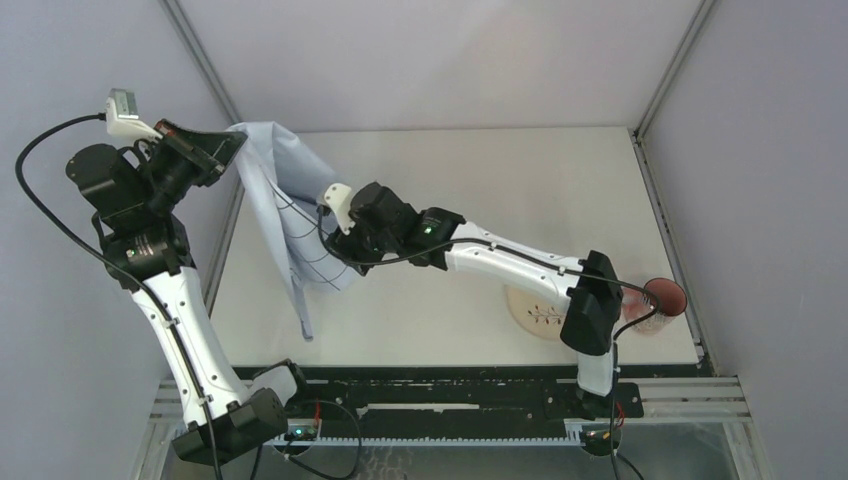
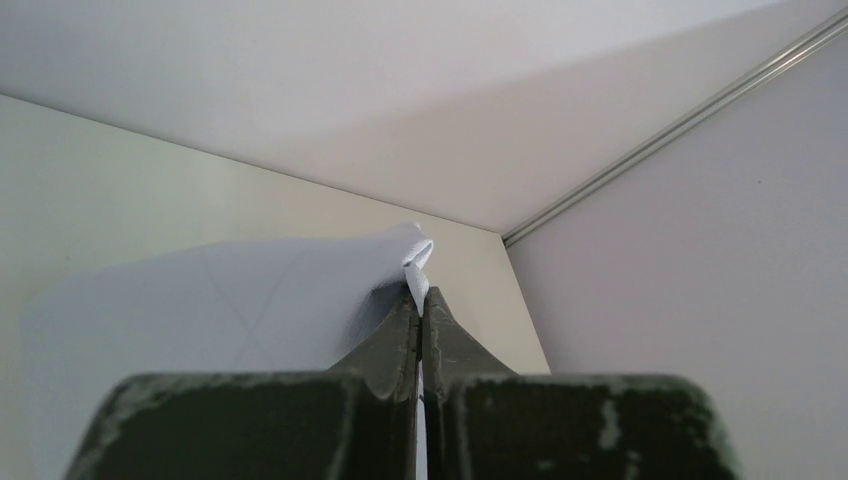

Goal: Set the dinner table for one person
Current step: Flatten out the napkin at the center of the board.

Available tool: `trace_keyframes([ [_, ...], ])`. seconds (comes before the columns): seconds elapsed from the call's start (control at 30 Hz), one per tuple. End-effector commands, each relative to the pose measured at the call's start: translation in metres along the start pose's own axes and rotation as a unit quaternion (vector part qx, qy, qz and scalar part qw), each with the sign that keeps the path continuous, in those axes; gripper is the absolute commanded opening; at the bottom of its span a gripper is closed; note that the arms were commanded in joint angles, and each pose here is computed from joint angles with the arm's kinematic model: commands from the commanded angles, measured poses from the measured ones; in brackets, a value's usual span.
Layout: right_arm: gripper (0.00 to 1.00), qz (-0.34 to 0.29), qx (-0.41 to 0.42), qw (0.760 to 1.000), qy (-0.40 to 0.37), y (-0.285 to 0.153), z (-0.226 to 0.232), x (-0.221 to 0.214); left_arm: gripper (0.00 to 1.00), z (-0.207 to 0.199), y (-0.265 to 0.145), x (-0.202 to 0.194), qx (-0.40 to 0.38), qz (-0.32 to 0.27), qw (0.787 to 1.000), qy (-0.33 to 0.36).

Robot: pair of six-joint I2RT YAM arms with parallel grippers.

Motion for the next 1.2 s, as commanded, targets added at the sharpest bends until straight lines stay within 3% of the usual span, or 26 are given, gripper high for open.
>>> trace_keyframes([
  [0.0,0.63,0.011,0.032,0.999,-0.038,0.015,0.016,-0.002,0.0,-0.011,-0.004,0.002,-0.025,-0.009,0.999,0.021],
  [0.53,0.64,-0.005,0.024,0.991,-0.131,0.034,0.002,0.012,0.0,-0.017,-0.015,-0.011,-0.034,0.017,0.999,0.034],
  [0.9,0.64,-0.02,0.011,0.988,-0.15,0.043,-0.029,0.013,0.0,-0.015,-0.018,-0.02,-0.035,0.039,0.998,0.035],
  [1.17,0.64,-0.012,0.068,0.991,-0.114,0.057,-0.018,0.01,0.0,-0.015,-0.018,-0.018,-0.034,0.039,0.998,0.037],
])
Point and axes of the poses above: each gripper's point midway between its finger pads, its own y axis out along the fingers, its own z axis along the line the jaws close on, x = y × z, the point moved 5 cm from there along -y, back along the fingers, and after that the axes turned 8 degrees about y, right-handed, at the moved point
